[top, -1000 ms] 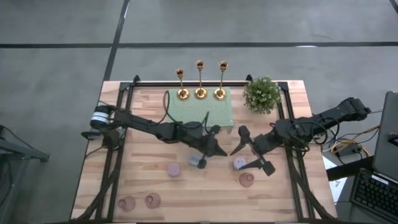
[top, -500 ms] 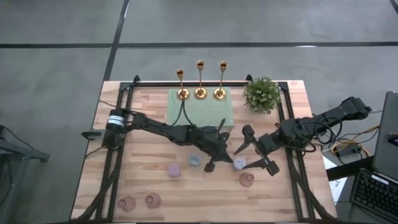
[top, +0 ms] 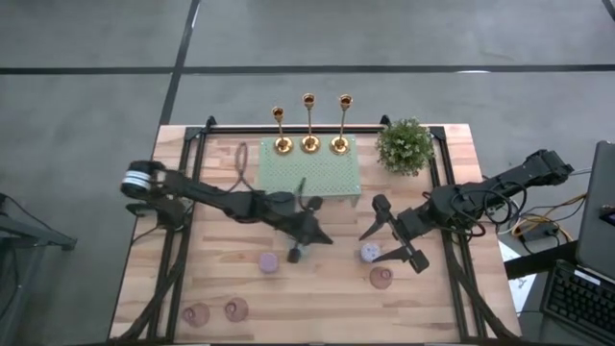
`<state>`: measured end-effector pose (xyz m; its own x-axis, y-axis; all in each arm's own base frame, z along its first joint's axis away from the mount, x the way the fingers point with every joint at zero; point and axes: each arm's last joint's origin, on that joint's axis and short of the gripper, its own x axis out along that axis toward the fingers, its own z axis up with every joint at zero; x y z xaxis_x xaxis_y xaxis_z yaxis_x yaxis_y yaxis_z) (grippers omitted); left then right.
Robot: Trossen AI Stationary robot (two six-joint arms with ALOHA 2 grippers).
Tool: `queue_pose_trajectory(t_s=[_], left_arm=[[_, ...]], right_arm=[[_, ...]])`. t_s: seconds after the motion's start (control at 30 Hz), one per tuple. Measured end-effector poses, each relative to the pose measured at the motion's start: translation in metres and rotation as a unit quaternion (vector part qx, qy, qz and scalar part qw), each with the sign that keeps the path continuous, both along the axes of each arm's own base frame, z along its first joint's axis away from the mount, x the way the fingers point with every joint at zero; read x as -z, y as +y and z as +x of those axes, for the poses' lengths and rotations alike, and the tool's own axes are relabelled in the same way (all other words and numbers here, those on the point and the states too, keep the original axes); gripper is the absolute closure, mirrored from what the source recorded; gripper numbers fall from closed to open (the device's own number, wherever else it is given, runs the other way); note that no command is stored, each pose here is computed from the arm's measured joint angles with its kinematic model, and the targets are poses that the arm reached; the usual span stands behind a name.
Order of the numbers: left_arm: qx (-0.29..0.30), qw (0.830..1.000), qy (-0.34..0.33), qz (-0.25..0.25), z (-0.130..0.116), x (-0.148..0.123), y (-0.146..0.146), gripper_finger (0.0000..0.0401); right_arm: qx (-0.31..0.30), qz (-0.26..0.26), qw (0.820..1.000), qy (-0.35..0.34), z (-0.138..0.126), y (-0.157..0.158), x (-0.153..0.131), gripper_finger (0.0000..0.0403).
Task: Pick & Place candle stick holders
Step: Put the blue scented candle on the shelf
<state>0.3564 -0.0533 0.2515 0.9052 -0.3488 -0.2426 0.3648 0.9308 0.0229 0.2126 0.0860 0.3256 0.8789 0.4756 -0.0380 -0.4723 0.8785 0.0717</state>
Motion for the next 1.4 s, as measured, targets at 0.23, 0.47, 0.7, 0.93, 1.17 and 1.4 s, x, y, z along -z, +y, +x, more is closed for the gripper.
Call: queue_pose_trajectory(t_s=[0.23, 0.47, 0.7, 0.93, 1.17, 1.4], left_arm=[[-0.024, 0.999, -0.035, -0.004, -0.049, -0.009, 0.001, 0.0398], [-0.036, 0.997, -0.069, -0.007, -0.094, -0.018, 0.007, 0.0398], [-0.067, 0.991, -0.113, -0.022, -0.143, -0.02, 0.016, 0.0396], [-0.096, 0.985, -0.137, -0.035, -0.178, -0.008, 0.024, 0.0397], [-0.103, 0.983, -0.141, -0.052, -0.194, 0.004, 0.027, 0.0396], [-0.119, 0.983, -0.131, -0.057, -0.193, 0.006, 0.028, 0.0394]], right_arm=[[0.011, -0.004, 1.0, -0.002, 0.001, 0.0, 0.0, 0.0149], [0.012, -0.004, 1.0, -0.002, 0.001, 0.0, 0.0, 0.0149], [0.013, -0.005, 1.0, 0.001, 0.001, 0.0, 0.001, 0.0156], [0.013, -0.005, 1.0, 0.002, 0.001, 0.0, 0.001, 0.0152], [0.013, -0.006, 1.0, 0.002, 0.001, 0.0, 0.001, 0.0156], [0.012, -0.01, 1.0, 0.0, 0.001, 0.0, 0.002, 0.016]])
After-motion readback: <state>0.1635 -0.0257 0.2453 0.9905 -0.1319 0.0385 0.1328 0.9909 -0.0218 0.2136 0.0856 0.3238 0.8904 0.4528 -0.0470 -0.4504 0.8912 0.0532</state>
